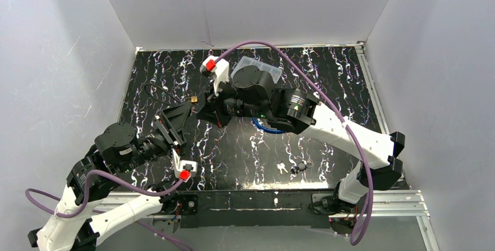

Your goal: Unlock with the key

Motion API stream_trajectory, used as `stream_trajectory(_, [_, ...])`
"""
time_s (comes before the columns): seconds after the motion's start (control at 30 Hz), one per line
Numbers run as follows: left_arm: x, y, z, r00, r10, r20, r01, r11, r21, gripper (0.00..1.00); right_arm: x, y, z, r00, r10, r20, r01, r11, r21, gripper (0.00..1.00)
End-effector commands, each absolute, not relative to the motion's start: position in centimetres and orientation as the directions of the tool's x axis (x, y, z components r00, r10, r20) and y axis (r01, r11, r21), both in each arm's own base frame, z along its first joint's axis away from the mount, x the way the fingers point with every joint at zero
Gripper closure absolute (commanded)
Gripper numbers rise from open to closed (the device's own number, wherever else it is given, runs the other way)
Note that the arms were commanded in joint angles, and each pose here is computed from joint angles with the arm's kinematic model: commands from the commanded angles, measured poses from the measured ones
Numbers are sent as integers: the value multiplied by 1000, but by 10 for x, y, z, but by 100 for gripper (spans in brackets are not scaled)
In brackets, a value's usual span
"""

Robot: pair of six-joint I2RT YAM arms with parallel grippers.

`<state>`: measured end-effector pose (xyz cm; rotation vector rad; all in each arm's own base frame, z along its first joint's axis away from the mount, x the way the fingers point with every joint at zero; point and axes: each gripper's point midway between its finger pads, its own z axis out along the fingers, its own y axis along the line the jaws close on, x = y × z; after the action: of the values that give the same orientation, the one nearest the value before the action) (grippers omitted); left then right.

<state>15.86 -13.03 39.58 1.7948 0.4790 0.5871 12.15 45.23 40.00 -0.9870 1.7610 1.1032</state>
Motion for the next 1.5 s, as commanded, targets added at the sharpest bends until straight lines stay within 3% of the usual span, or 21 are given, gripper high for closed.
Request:
stream_trajectory(0.0, [148, -152, 410, 857, 490, 159, -30, -262, 965, 100, 113, 464, 415, -342, -151, -928, -919, 261, 296, 99])
stream_trajectory(0.47, [159, -154, 424, 826, 563, -21, 121, -141, 983, 100, 119, 478, 421, -300, -97, -949, -917, 302, 259, 99])
stream_trajectory(0.77, [145, -156, 388, 870, 448, 205, -58, -319, 946, 100, 103, 480, 440, -280, -85, -956, -945, 201, 259, 99])
stream_trajectory(0.97, [150, -159, 392, 864, 449, 228, -77, -328, 941, 100, 91, 482, 447, -335, -85, -938, -936, 139, 322, 99])
stream_trajectory(1.47, [175, -152, 401, 787, 568, 241, -69, -307, 949, 100, 123, 489, 447, -363, 14, -932, -888, 298, 350, 99])
